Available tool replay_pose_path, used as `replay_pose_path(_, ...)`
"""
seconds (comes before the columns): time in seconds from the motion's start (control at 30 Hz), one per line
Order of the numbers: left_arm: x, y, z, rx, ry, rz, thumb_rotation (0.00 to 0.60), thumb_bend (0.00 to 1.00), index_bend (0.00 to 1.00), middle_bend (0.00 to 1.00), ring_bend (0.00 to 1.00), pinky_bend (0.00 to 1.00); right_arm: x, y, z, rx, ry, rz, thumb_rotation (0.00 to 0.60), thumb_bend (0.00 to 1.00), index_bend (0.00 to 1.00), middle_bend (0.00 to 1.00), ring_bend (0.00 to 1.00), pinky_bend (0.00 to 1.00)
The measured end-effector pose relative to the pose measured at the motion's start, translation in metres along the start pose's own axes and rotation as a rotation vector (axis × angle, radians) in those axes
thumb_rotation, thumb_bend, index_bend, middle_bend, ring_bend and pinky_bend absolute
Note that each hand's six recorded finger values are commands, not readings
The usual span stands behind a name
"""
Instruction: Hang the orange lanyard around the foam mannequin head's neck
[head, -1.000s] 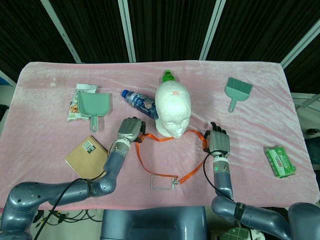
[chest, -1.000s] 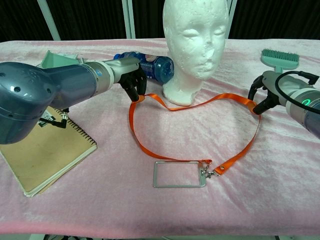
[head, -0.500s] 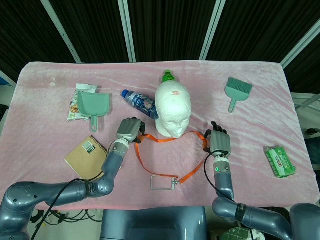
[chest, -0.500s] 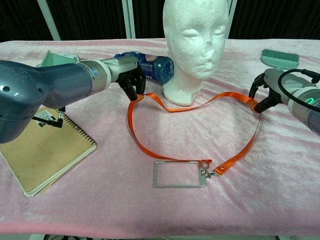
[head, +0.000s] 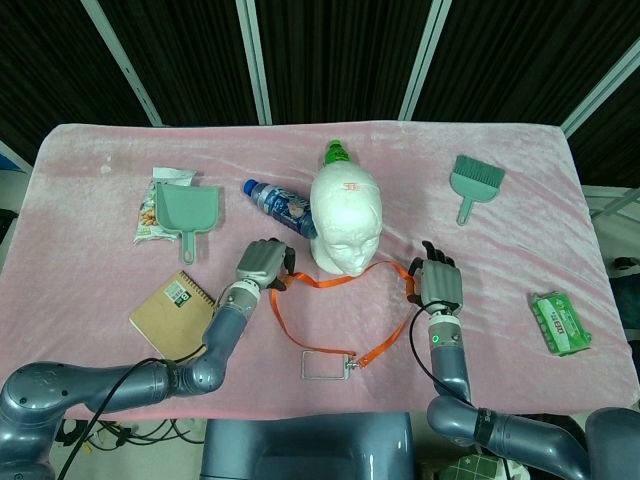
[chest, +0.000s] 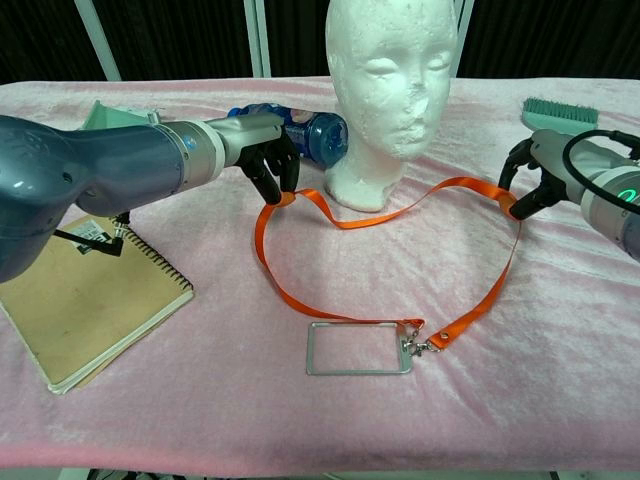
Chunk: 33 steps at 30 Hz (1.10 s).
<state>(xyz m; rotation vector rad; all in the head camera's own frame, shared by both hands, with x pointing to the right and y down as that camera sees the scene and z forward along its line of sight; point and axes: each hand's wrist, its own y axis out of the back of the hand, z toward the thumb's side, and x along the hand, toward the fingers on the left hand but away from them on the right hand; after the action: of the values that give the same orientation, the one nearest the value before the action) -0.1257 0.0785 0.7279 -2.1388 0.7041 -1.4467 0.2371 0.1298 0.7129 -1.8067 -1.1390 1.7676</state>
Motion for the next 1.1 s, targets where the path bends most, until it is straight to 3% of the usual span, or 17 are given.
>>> replay_pose_path(0.37, -0.031, 0.022, 0.006, 0.010, -0.116, -0.003, 0.600, 0.47, 0.66, 0.47, 0.23, 0.27, 0.023, 0.026, -0.004, -0.054, 0.060, -0.037, 0.600, 0.47, 0.84, 0.10, 0.15, 0.18)
replay_pose_path(0.63, -0.059, 0.047, 0.002, 0.027, -0.190, 0.043, 0.600, 0.47, 0.66, 0.47, 0.23, 0.27, 0.048, 0.059, -0.015, -0.117, 0.118, -0.085, 0.600, 0.48, 0.84, 0.11, 0.15, 0.18)
replay_pose_path(1.1, -0.079, 0.079, 0.012, -0.058, -0.285, 0.098, 0.600, 0.47, 0.66, 0.47, 0.23, 0.26, 0.068, 0.112, -0.014, -0.193, 0.189, -0.189, 0.600, 0.48, 0.85, 0.11, 0.15, 0.18)
